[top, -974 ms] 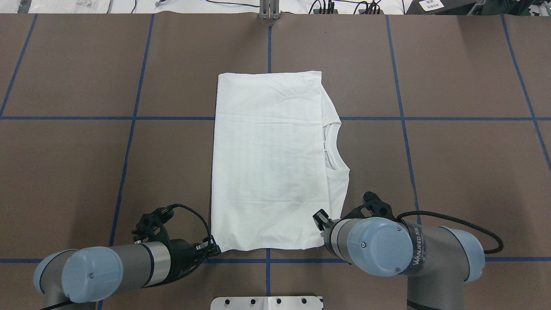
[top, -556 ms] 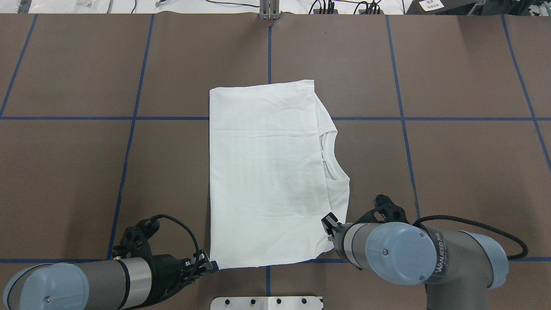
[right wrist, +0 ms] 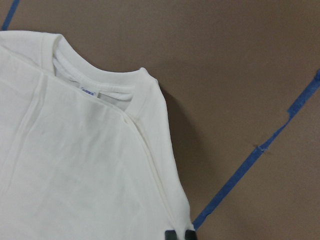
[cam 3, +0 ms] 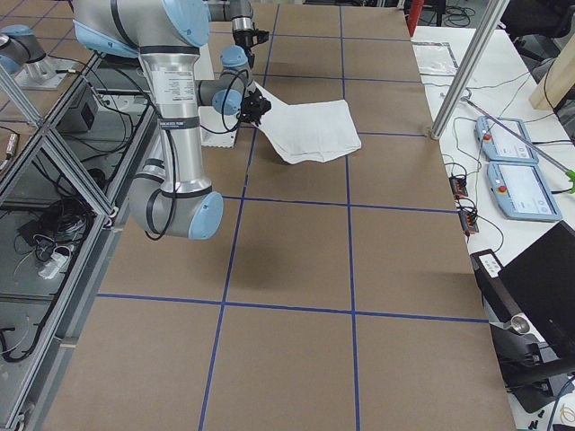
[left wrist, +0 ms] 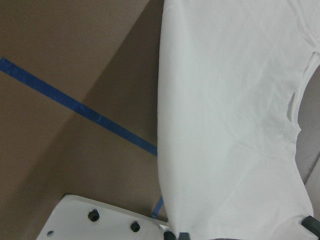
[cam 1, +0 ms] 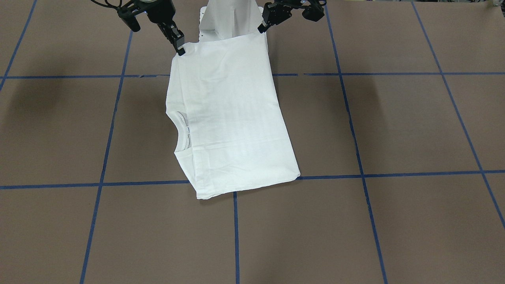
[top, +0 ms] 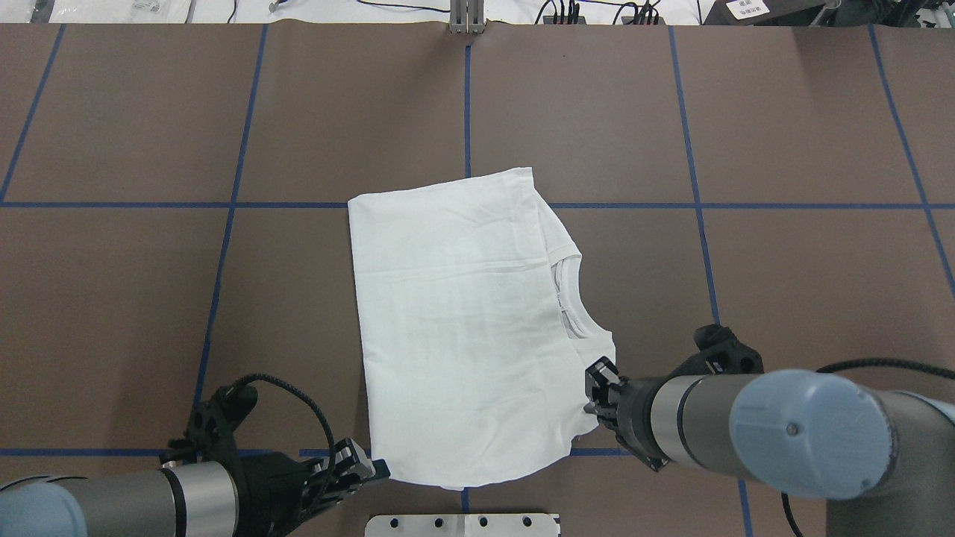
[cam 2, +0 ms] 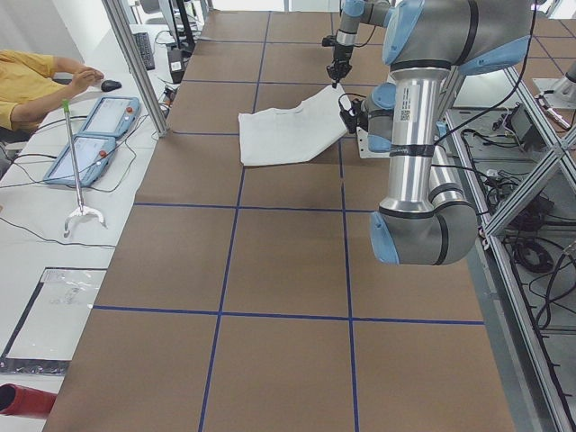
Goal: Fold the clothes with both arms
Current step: 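Grasp both near shirt corners and lift them toward the far edge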
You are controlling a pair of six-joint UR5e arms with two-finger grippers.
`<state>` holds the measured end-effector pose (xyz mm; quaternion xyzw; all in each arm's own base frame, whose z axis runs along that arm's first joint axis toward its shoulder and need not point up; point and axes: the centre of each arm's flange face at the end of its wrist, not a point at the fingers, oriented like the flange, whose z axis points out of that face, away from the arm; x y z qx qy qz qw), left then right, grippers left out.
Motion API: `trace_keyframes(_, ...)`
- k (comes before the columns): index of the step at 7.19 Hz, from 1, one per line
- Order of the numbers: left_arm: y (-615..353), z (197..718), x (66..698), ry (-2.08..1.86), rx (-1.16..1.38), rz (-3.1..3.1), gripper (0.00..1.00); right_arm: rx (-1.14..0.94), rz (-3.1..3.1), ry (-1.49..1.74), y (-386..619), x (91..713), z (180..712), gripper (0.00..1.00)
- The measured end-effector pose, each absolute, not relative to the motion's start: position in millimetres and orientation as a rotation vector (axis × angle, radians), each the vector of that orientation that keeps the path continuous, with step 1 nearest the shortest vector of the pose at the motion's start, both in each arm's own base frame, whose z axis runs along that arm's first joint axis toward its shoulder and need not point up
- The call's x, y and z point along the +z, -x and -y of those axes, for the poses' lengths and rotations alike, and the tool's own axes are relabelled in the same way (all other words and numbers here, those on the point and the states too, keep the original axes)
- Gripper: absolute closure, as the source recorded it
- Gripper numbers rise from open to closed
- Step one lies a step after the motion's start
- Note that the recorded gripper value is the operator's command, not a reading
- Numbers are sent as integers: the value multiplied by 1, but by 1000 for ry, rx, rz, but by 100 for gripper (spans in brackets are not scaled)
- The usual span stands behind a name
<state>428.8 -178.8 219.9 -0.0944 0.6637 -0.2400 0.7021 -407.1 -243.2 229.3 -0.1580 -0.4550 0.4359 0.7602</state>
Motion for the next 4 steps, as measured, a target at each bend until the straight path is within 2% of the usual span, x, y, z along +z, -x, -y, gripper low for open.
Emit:
trace_keyframes(2, -429, 273, 195, 24, -490, -1436, 100, 976, 1005, 360, 401, 211, 349, 100)
trace_keyframes(4, -434, 368, 217, -112, -462, -1325, 100, 967, 992, 307, 412, 198, 449, 100)
